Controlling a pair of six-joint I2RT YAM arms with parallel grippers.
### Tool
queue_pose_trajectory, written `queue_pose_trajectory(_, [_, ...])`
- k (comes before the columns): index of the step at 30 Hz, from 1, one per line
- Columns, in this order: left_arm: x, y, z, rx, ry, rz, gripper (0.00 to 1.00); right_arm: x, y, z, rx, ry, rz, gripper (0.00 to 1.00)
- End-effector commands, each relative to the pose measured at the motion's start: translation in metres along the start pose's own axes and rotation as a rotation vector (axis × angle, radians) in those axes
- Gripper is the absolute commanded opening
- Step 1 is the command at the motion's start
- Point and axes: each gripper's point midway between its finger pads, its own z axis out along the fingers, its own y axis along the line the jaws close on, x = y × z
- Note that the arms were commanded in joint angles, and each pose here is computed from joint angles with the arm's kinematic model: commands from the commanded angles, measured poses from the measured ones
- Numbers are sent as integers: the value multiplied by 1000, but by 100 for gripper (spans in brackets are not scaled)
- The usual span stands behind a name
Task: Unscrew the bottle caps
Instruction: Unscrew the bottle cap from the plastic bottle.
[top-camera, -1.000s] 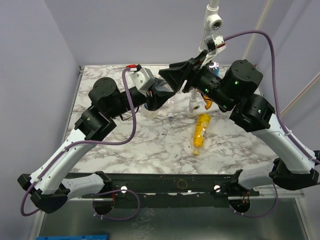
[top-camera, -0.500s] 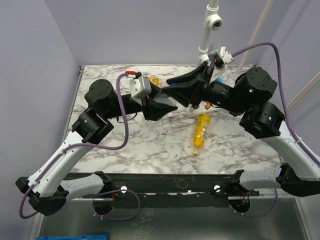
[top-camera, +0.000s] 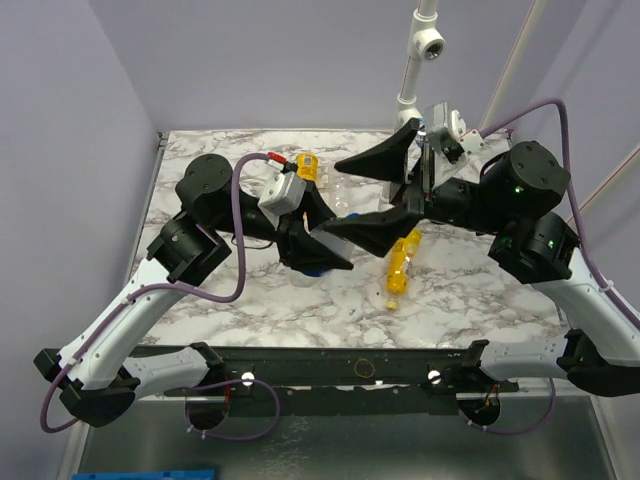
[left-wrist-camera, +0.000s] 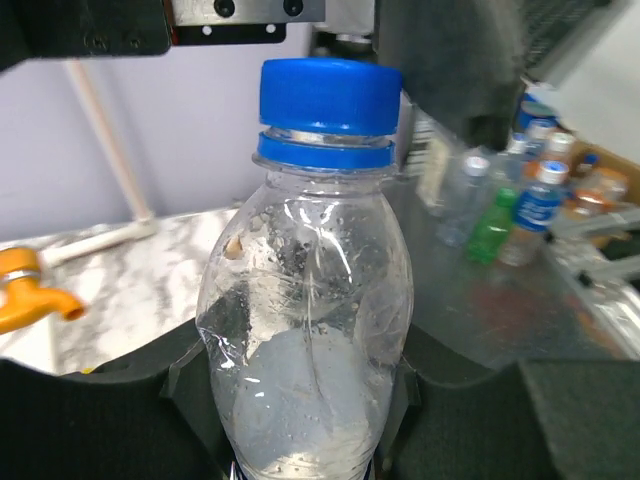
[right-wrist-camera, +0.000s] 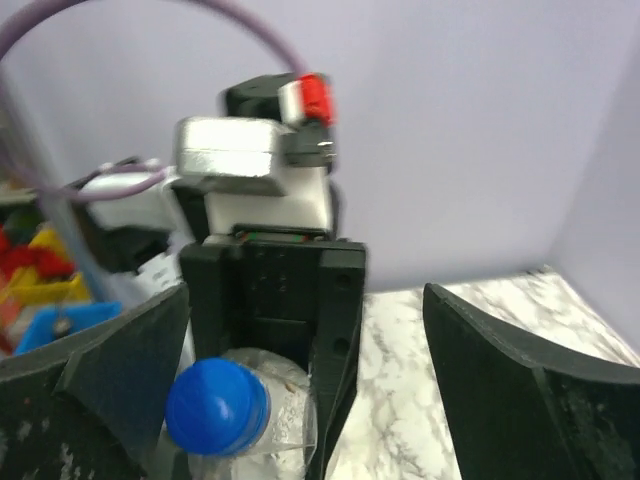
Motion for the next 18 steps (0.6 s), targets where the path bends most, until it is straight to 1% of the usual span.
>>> queue_pose_trajectory(1, [3,47,-7,-257,1,119,0,-18,-76,-16,453,-91,30,100])
queue_pose_trajectory(4, [-2,87,-20,-477,-2,163,0,-17,-98,-22,592,-90,84,100])
queue_pose_trajectory(7, [-9,111,-34,-633,-25,178,0,-4,-110,-17,650,-36,132,100])
queue_pose_trajectory(10, [-16,121,-42,-705,-51,183,0,5,-116,-16,680,-17,153,100])
queue_pose_trajectory(13, [-17,124,-45,-734,-59,187,0,8,-115,-15,676,-19,162,98])
queue_pose_trajectory(15, [-15,127,-48,-755,-56,187,0,6,-114,-15,670,-27,166,91])
queue_pose_trajectory(18, [-14,130,-50,-773,-56,186,0,2,-112,-15,660,-44,167,74])
